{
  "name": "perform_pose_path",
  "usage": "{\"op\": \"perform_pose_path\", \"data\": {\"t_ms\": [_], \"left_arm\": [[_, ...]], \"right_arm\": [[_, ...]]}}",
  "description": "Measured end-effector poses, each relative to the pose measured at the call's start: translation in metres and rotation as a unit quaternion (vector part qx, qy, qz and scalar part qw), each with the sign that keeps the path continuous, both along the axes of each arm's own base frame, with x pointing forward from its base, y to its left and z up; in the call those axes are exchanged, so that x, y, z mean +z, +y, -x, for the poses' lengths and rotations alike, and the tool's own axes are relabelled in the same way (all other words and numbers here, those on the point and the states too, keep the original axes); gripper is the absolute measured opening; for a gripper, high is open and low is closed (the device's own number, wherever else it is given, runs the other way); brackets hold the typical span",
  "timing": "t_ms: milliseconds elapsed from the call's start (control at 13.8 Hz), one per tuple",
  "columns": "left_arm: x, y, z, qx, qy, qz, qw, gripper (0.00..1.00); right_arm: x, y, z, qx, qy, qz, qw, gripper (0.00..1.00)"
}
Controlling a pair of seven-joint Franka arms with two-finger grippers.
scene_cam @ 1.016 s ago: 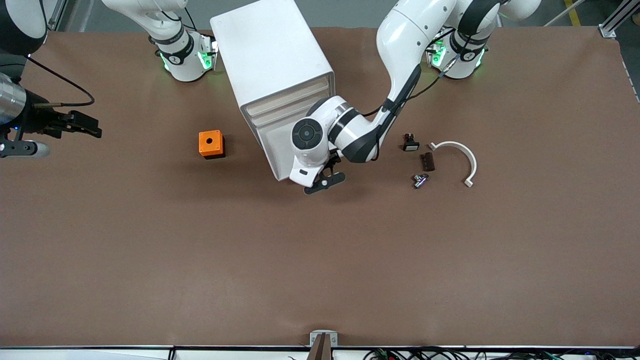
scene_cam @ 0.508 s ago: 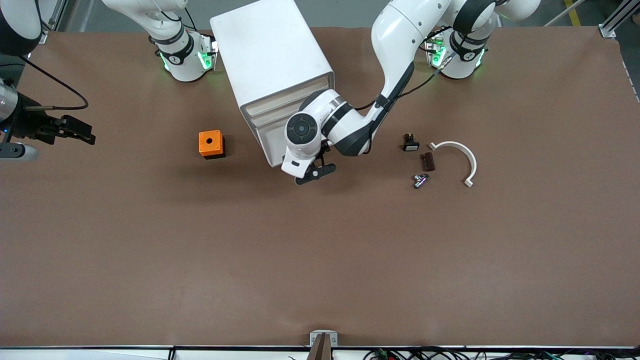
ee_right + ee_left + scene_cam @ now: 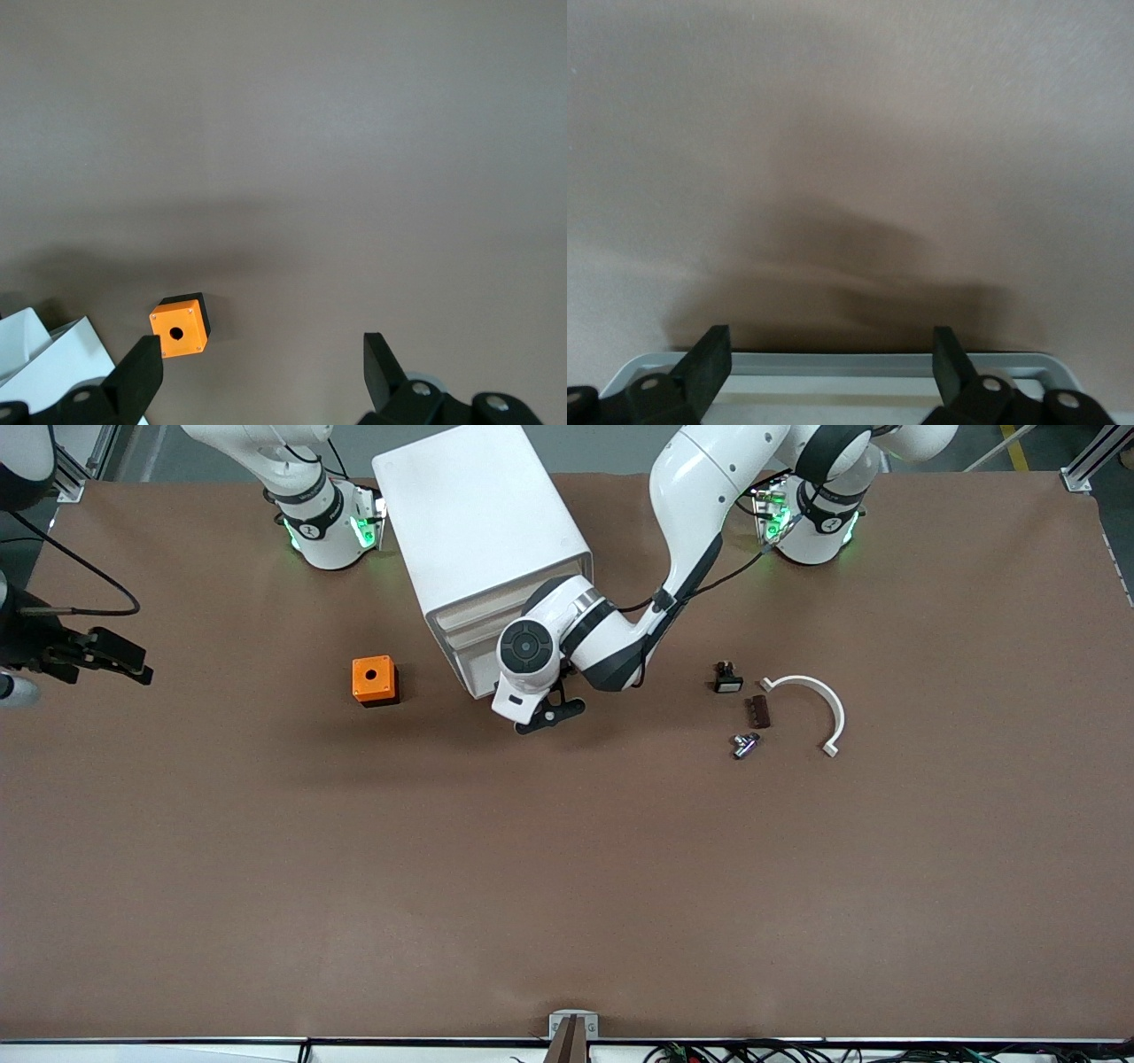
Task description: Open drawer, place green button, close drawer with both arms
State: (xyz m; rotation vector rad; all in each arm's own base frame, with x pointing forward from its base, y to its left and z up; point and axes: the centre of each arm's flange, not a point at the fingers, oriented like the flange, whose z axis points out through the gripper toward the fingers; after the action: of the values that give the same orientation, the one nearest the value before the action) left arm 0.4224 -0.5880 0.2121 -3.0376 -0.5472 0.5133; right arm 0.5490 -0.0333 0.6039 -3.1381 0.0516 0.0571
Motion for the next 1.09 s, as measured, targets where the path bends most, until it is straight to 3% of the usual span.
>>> {"op": "perform_pose_path", "data": {"t_ms": [290,508,798,1089], "left_arm": [[-0.002,-0.01,0.017,0.01,0.028,0.014,0.999,1.0],[-0.002,-0.014,0.023,0.017,0.041,0.022,0.999,1.0],[0.0,-0.019,0.029,0.035,0.066,0.039,0.996,1.0],[0.0,-0.022,0.033,0.033,0.068,0.04,0.996,1.0]], "right_arm": [[0.036,-0.004,0.0,-0.004,-0.031,0.002,1.0,1.0],[0.047,-0.013,0.001,-0.012,-0.041,0.003,0.999,1.0],[0.047,-0.011,0.008,-0.011,-0.02,0.001,1.0,1.0],[0.051,-0.003,0.024,-0.005,-0.014,0.0,1.0,1.0]]}}
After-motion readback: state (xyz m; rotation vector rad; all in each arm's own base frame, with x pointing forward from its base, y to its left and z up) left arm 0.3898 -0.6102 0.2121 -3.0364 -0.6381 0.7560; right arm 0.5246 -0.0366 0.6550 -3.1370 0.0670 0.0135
